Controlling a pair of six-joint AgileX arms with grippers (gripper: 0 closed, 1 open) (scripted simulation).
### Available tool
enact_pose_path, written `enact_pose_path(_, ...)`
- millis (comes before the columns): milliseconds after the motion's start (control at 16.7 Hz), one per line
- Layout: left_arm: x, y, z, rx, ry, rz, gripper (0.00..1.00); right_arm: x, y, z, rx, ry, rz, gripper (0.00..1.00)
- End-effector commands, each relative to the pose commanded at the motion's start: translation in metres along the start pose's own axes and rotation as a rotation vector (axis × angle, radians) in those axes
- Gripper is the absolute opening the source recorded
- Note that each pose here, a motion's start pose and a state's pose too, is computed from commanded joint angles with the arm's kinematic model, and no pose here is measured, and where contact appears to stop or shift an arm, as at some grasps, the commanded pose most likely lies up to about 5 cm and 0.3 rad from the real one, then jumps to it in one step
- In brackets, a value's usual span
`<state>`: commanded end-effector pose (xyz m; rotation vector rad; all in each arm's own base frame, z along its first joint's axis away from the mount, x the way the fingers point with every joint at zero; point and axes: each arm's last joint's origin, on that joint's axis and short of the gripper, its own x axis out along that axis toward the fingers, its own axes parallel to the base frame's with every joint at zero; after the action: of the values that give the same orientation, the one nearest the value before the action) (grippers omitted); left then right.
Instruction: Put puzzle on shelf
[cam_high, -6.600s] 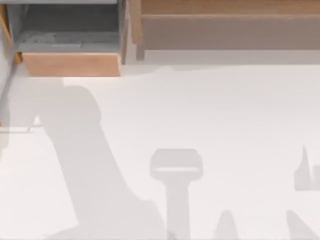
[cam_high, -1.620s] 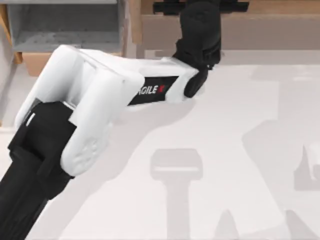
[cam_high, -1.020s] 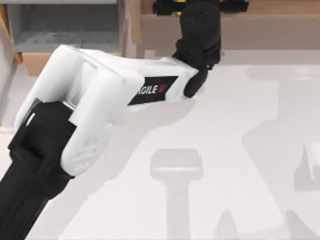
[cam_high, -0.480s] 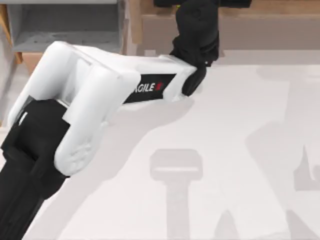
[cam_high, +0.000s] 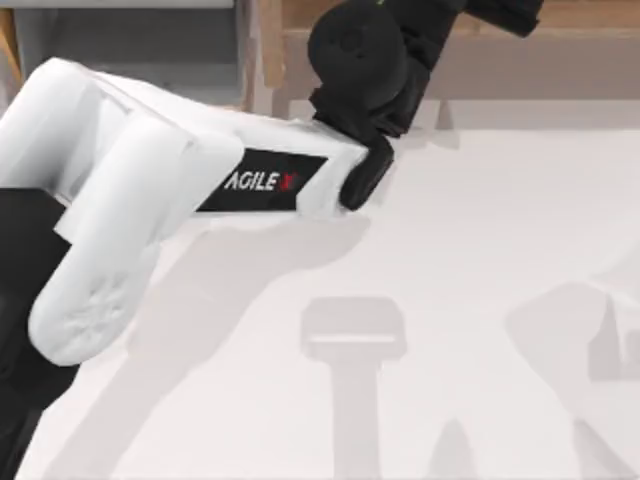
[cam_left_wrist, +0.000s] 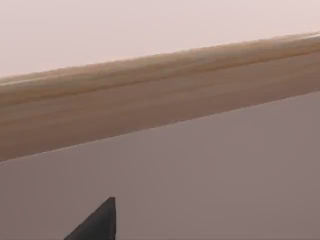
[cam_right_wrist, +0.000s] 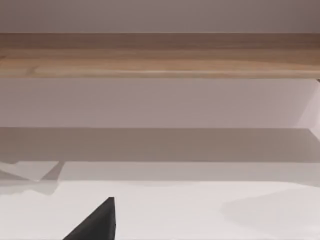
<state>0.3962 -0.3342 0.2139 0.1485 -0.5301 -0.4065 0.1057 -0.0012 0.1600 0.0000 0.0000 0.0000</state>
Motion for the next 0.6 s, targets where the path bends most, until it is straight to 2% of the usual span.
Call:
enact_pose_path(300, -0.048, 0.019, -0.001, 0.221, -0.126, -0.276, 1.00, 0.000, 0.000, 0.000, 0.000, 0.000, 0.000, 1.00)
enact_pose_path(420, -0.073, 0.040, -0.012, 0.327, -0.142, -0.369, 1.00, 0.000, 0.000, 0.000, 0.000, 0.000, 0.000, 1.00)
enact_pose_path(600, -0.118, 0.090, -0.036, 0.484, -0.101, -0.473, 1.00, 0.000, 0.000, 0.000, 0.000, 0.000, 0.000, 1.00)
